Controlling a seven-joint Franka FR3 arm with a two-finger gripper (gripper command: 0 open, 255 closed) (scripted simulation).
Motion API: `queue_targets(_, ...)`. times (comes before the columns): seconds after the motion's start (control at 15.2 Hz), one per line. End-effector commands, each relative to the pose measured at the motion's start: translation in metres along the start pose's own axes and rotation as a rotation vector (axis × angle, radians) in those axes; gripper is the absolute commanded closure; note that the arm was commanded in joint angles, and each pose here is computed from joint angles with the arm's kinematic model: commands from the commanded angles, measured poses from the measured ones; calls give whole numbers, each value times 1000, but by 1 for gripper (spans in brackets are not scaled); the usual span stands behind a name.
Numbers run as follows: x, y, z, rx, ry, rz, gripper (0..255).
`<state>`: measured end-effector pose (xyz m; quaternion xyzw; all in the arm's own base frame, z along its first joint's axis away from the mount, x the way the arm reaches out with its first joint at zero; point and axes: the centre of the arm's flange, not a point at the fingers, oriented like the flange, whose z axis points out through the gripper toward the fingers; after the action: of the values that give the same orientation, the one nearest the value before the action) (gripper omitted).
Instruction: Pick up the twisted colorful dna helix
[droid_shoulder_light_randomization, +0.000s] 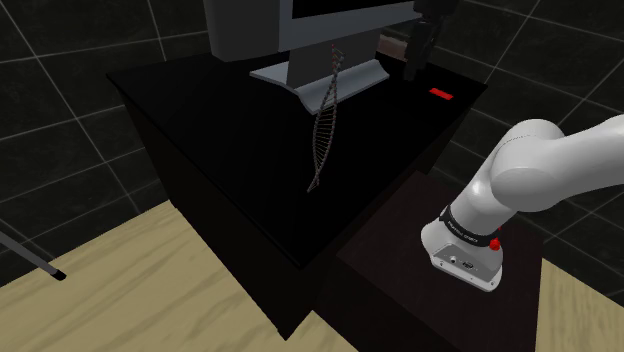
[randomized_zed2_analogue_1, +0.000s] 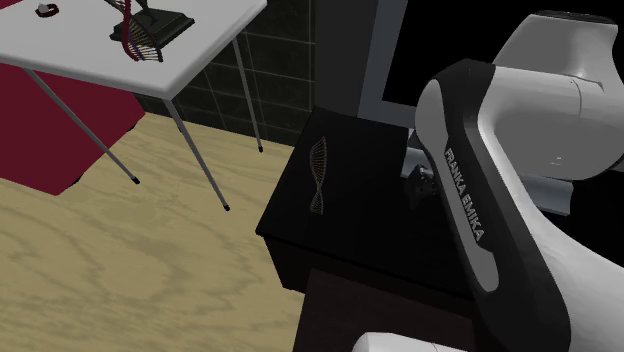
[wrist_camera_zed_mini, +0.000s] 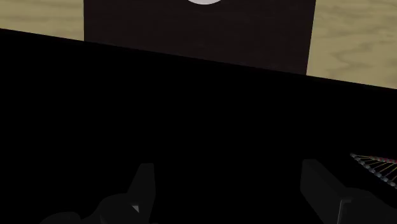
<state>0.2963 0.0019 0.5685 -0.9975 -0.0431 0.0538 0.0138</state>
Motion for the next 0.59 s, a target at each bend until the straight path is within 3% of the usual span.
queue_targets(0.0, 0, 0, 0, 0, 0, 0, 0)
queue_targets(0.53, 4, -91, -33, 58, 36, 88, 0)
